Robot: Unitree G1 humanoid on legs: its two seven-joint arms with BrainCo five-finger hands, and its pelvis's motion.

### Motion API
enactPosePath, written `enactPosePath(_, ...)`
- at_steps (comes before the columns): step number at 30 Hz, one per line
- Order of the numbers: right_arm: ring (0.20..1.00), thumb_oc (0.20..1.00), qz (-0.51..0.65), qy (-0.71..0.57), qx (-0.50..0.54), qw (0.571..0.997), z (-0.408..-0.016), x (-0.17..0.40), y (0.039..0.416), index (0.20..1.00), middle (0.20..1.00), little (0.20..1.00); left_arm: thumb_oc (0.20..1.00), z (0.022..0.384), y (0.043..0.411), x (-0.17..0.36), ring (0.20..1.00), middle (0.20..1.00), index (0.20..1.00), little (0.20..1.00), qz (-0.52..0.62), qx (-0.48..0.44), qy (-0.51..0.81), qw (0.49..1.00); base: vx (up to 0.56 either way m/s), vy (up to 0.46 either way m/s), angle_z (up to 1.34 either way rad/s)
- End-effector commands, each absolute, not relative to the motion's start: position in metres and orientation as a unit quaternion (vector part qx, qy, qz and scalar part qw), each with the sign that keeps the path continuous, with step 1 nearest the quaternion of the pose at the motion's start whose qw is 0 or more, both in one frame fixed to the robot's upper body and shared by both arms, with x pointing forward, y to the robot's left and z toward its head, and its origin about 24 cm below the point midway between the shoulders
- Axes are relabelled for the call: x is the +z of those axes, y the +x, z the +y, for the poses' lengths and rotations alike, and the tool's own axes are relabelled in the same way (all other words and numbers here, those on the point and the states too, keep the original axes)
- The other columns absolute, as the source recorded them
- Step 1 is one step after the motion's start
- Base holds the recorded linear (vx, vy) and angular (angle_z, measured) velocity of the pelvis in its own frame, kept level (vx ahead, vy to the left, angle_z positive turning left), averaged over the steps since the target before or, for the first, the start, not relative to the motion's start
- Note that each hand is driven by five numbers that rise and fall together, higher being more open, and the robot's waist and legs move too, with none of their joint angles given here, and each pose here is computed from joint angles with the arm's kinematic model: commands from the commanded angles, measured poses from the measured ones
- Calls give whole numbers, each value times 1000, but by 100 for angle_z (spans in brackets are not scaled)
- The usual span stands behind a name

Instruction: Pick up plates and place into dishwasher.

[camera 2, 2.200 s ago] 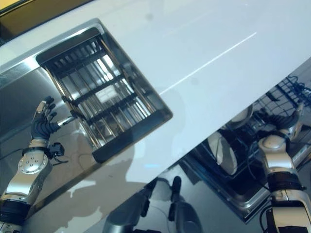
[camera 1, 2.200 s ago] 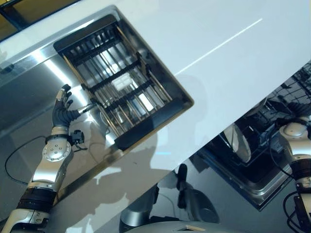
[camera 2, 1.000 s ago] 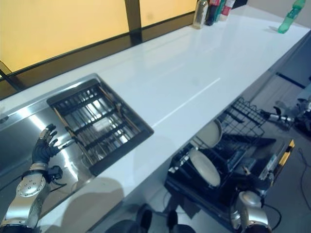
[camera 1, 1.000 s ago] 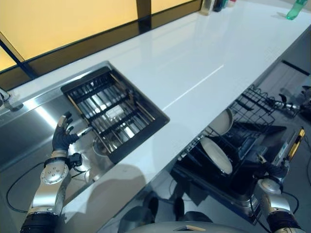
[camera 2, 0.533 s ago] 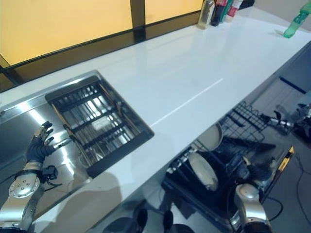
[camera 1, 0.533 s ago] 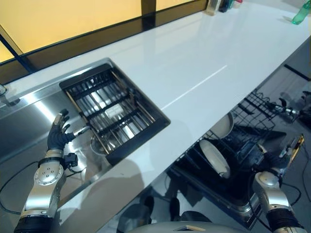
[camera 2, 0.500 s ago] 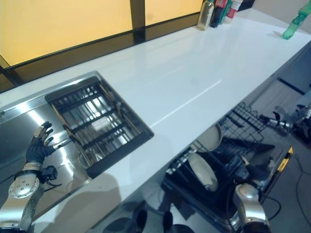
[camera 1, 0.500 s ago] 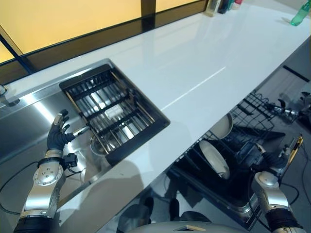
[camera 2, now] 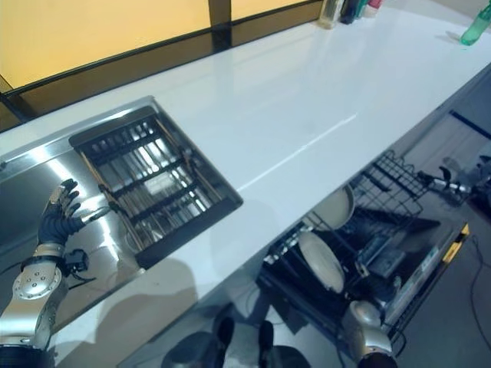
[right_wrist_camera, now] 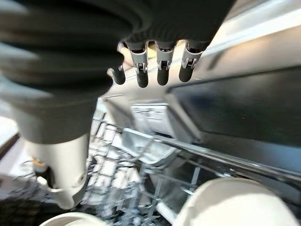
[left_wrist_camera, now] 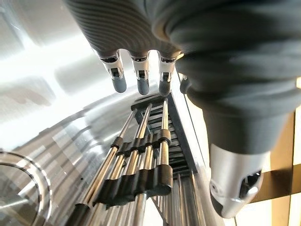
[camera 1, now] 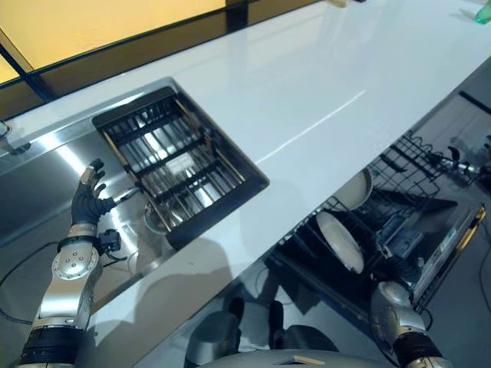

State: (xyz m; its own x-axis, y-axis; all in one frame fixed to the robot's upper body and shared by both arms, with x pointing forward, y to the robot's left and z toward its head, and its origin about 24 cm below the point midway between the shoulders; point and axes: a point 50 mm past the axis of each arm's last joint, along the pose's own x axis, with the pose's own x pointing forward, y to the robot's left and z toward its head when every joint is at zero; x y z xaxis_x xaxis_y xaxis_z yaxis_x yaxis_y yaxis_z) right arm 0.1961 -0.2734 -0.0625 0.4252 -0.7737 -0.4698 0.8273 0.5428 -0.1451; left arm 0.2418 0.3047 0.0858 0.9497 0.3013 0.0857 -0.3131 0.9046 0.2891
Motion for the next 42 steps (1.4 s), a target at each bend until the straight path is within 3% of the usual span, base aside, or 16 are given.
enactPosePath(1,1000,1000,199,126,-482,844,-276,-52,208,1000,1000,1000,1000,275,212,28,1000,1000,1000,1000,64,127,113,983,32,8,1)
enactPosePath(8,1000,1000,186,215,-452,845,-271,-56,220,1000,1000,1000,1000,269,224,33,1000,1000,1000,1000,46,114,107,987,-78,12,10)
enactPosePath(20,1000,1000,110,312,-454,828,-288,-16,274,1000,1000,1000,1000,245,262,61,1000,1000,1000,1000,-23,109,84,990,-110,16,5)
enactPosePath(29,1000,1000,13,320,-386,865,-289,42,315,1000,1000,1000,1000,222,271,76,1000,1000,1000,1000,-64,109,57,990,-77,36,-7)
enactPosePath(42,1000,1000,-145,281,-206,926,-257,165,366,1000,1000,1000,1000,203,268,76,1000,1000,1000,1000,-74,112,4,991,-39,91,-7)
